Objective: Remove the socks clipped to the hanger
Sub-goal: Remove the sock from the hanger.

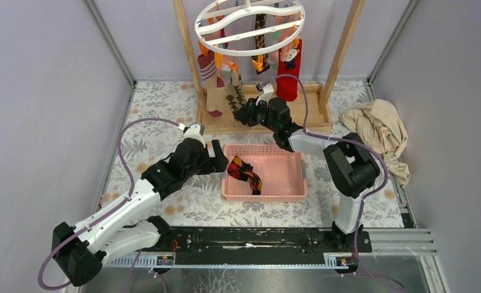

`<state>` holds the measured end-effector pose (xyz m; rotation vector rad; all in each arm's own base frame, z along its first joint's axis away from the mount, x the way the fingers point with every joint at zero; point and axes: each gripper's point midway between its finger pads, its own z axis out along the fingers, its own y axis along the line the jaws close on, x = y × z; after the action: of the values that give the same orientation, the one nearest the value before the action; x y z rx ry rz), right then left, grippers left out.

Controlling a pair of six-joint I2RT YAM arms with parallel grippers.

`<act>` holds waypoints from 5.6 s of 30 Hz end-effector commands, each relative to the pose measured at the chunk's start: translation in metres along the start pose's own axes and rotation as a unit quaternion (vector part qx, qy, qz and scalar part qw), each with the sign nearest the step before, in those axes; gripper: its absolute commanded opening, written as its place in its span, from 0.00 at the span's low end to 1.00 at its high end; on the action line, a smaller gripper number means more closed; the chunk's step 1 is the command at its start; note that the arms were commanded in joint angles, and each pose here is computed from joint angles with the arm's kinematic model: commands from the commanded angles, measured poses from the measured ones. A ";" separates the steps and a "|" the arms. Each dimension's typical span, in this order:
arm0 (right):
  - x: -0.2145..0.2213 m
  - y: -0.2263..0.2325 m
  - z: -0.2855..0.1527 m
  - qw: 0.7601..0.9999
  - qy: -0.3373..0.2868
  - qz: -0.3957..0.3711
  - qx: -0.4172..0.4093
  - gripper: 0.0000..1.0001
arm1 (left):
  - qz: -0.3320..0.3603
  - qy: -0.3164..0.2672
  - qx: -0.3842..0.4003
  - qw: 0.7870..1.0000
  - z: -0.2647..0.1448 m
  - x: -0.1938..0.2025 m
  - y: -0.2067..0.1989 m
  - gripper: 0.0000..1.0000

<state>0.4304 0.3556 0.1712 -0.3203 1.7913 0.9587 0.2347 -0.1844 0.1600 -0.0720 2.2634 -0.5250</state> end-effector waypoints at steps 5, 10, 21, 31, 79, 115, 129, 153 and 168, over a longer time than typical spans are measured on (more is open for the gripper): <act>-0.055 0.053 -0.040 0.997 -0.047 -0.017 -0.055 0.15 | -0.004 -0.036 0.022 0.999 -0.003 -0.028 -0.015 0.98; -0.065 0.072 -0.065 0.997 -0.029 -0.017 -0.068 0.14 | -0.003 -0.045 0.034 0.998 -0.006 -0.035 -0.021 0.98; -0.054 0.098 -0.113 0.995 0.036 0.008 -0.090 0.15 | -0.003 -0.065 0.077 0.995 -0.015 -0.064 -0.052 0.98; -0.037 0.120 -0.147 0.987 0.080 0.031 -0.136 0.18 | -0.010 -0.084 0.122 0.989 -0.026 -0.086 -0.078 0.99; -0.058 0.161 -0.157 0.963 0.076 0.127 -0.225 0.20 | -0.042 -0.128 0.301 0.944 -0.031 -0.080 -0.124 0.98; -0.106 0.087 -0.185 0.998 0.014 -0.031 0.045 0.72 | -0.006 -0.104 0.286 0.953 -0.039 -0.081 -0.126 0.02; -0.191 0.128 -0.192 0.993 -0.079 -0.082 0.005 0.69 | 0.011 -0.069 0.265 0.962 -0.033 -0.079 -0.127 0.03; -0.256 0.147 -0.135 0.987 -0.124 -0.097 -0.013 0.64 | 0.017 -0.034 0.261 0.965 -0.027 -0.072 -0.131 0.05; -0.254 0.152 -0.113 0.986 -0.114 -0.116 -0.028 0.69 | 0.020 -0.029 0.257 0.966 -0.021 -0.069 -0.130 0.05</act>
<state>0.3758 0.3127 0.4446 -0.4021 1.6003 0.8469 0.2496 -0.2779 0.2600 0.1883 2.0406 -1.0427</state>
